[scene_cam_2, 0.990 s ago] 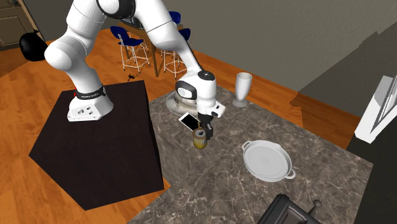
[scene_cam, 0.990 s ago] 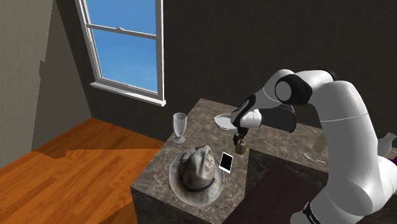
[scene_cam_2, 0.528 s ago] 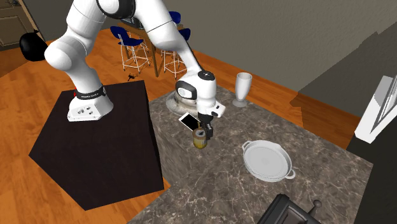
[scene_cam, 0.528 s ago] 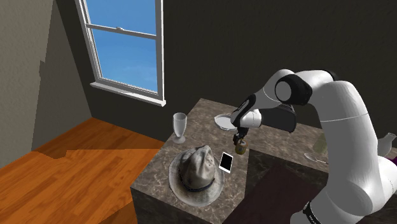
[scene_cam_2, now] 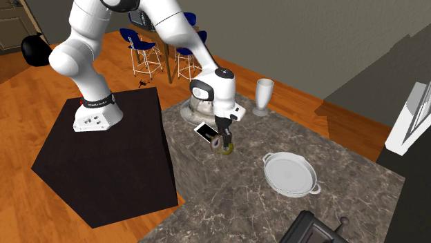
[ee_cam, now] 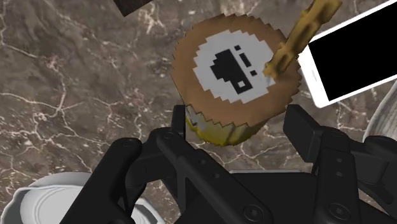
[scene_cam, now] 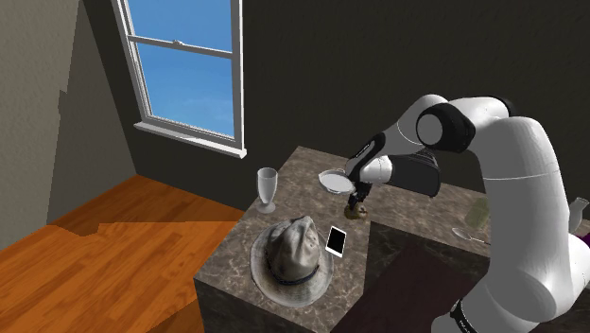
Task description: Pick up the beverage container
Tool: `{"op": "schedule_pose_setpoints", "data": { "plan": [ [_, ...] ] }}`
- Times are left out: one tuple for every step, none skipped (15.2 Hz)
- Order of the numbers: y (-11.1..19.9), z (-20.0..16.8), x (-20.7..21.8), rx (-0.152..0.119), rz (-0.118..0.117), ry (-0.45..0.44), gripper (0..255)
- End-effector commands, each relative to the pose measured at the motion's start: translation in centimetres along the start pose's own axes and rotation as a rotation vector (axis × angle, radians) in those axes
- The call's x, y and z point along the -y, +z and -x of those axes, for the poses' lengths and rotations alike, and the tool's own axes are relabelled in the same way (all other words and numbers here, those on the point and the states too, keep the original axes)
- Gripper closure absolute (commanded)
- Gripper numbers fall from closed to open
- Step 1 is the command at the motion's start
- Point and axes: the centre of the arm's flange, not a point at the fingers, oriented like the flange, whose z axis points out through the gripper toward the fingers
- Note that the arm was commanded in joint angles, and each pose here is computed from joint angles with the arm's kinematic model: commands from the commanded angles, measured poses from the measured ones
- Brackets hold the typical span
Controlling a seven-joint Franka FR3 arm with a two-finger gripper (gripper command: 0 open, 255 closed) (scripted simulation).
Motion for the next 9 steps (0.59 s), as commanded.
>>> {"op": "schedule_pose_setpoints", "data": {
  "plan": [
    [-1.1, 0.1, 0.1, 0.0, 0.0, 0.0, 255],
    [-1.6, 0.1, 0.1, 0.0, 0.0, 0.0, 255],
    [-2.1, 0.1, 0.1, 0.0, 0.0, 0.0, 255],
    [-2.6, 0.1, 0.1, 0.0, 0.0, 0.0, 255],
    [-3.2, 0.0, 0.1, 0.0, 0.0, 0.0, 255],
    [-3.7, 0.0, 0.1, 0.0, 0.0, 0.0, 255],
    [-4.2, 0.0, 0.1, 0.0, 0.0, 0.0, 255],
    [-4.3, 0.0, 0.1, 0.0, 0.0, 0.0, 255],
    [-4.3, 0.0, 0.1, 0.0, 0.0, 0.0, 255]
  ]
}}
